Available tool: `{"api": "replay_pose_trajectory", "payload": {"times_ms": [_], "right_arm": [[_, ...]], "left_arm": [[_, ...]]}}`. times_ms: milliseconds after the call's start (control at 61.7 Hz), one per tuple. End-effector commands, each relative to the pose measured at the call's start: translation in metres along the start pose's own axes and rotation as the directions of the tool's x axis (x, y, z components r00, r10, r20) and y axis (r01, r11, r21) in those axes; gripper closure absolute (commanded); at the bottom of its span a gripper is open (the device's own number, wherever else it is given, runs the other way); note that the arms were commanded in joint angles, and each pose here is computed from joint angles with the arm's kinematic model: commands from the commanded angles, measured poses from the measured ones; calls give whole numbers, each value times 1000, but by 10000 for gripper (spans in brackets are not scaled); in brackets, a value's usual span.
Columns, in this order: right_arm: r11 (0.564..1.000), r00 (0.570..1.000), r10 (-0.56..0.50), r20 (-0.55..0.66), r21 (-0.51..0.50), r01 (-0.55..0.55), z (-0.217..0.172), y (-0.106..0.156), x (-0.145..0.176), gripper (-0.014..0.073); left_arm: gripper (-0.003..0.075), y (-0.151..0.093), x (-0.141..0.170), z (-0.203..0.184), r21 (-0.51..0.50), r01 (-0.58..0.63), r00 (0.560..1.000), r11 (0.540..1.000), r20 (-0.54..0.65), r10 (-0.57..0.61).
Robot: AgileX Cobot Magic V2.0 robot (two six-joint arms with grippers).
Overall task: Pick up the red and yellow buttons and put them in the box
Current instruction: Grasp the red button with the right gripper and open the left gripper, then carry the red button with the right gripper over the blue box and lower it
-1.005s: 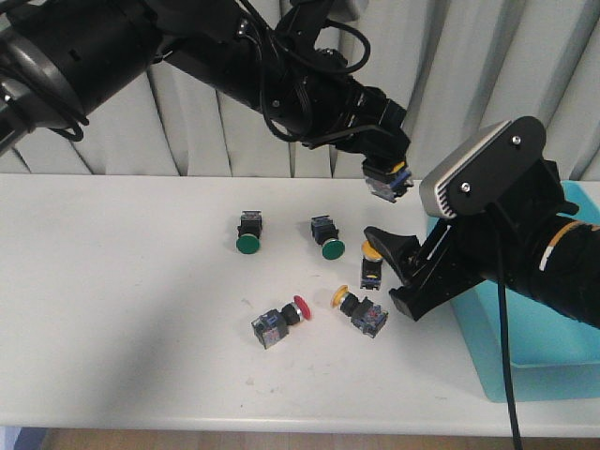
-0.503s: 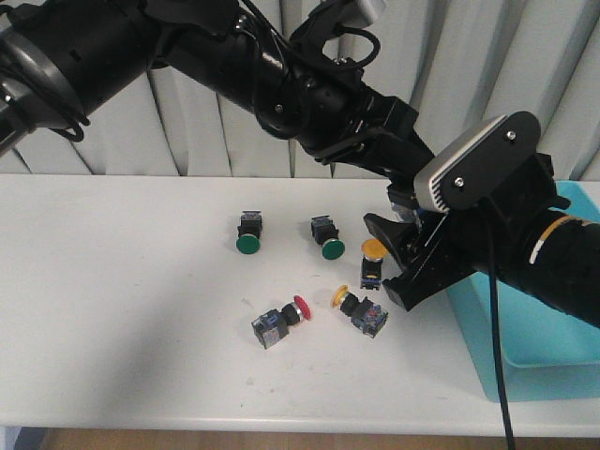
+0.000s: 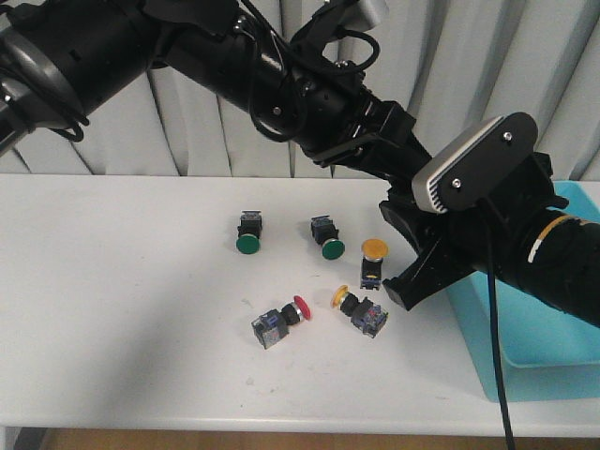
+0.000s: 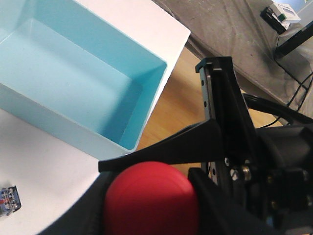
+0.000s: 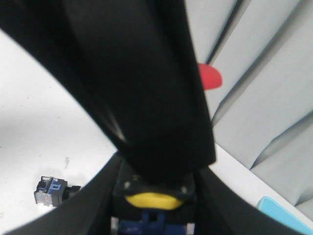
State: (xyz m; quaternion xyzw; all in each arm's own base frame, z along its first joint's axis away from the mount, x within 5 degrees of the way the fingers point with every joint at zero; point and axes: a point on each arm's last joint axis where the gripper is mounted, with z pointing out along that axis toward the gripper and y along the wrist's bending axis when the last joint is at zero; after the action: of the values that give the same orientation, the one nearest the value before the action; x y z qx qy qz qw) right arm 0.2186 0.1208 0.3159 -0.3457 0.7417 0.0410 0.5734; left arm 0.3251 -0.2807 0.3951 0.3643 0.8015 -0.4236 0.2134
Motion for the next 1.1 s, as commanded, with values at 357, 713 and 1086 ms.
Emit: {"api": "replay_pose_trajectory", "payload": {"times_ms": [357,713,1086], "right_arm": [[998,992,-7,122,70,-1,-7,-12,-18,598],[944,974,127,189,278,-177,-30,-61,-12,594],[762,915,376,146,514,-395,-28,-134,34,586]], "left_arm": [[227,-38,0,2,-198,-291,957,936,-54,286],[176,-43,-2,-12,-249,-287,957,925,-35,287],[225,-33,-9,-25,-441,-271,954,856,-3,300]]}}
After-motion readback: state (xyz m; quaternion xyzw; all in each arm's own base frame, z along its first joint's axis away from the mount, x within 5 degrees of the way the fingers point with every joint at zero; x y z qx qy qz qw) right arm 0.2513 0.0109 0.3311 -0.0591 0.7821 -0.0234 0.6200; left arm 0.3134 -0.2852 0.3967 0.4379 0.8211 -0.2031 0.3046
